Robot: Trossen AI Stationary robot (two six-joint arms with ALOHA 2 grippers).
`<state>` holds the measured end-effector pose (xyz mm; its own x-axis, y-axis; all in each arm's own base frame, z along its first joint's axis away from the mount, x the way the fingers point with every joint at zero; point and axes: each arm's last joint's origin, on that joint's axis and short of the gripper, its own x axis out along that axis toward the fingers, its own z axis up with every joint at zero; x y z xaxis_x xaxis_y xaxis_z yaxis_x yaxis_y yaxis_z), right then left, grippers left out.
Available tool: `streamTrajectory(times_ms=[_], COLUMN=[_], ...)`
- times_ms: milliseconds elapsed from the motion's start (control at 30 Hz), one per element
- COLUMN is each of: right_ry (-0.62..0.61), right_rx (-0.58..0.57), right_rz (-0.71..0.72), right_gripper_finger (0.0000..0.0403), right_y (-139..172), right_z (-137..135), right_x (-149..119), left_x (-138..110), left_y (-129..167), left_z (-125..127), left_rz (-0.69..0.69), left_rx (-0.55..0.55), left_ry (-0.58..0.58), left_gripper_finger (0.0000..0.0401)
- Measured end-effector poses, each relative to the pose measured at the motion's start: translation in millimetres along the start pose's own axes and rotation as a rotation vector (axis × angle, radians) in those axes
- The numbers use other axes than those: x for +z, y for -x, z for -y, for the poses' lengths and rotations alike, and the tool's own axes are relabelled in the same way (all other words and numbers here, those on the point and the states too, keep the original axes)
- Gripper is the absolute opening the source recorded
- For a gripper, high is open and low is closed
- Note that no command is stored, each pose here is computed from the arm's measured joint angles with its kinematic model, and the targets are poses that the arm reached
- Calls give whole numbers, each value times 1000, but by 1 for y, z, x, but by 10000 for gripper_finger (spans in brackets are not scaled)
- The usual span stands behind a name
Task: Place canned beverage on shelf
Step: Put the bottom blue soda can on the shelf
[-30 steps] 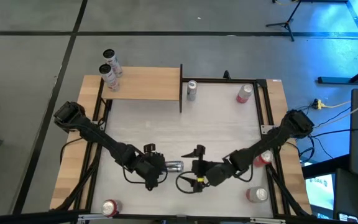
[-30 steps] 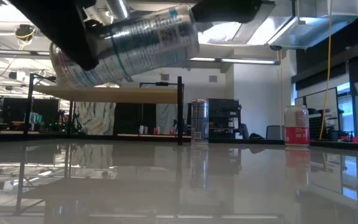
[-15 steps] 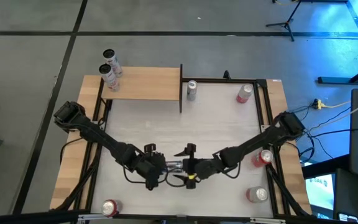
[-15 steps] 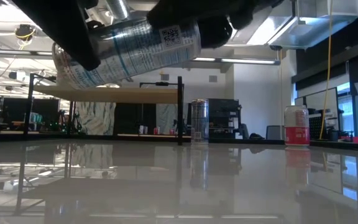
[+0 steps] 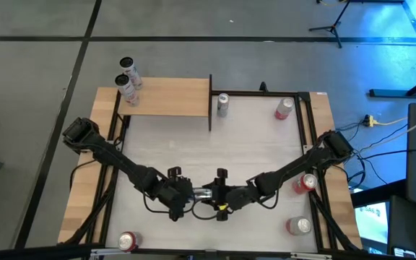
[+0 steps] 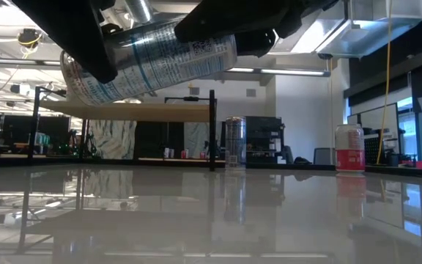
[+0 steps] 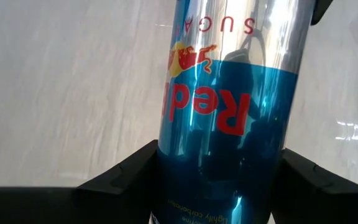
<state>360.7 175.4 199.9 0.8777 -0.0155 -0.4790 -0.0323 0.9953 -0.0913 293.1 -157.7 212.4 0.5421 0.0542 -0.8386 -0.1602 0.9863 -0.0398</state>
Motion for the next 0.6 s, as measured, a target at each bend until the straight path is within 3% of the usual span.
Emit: streamTrajectory(times_ms=[300, 600], right_ry=[30, 55], right_rx=[-1, -64], right_rz=[-17, -151], right_gripper_finger=[219, 219], right_y=[4, 48], right_z=[1, -3], right_x=[1, -1], left_x=[-1, -20], left_y=[1, 39], left_z=[1, 13], left_rz=[-4, 58], left_rx=[-11, -7], left_ry=[-27, -115], left_gripper_finger=[263, 271])
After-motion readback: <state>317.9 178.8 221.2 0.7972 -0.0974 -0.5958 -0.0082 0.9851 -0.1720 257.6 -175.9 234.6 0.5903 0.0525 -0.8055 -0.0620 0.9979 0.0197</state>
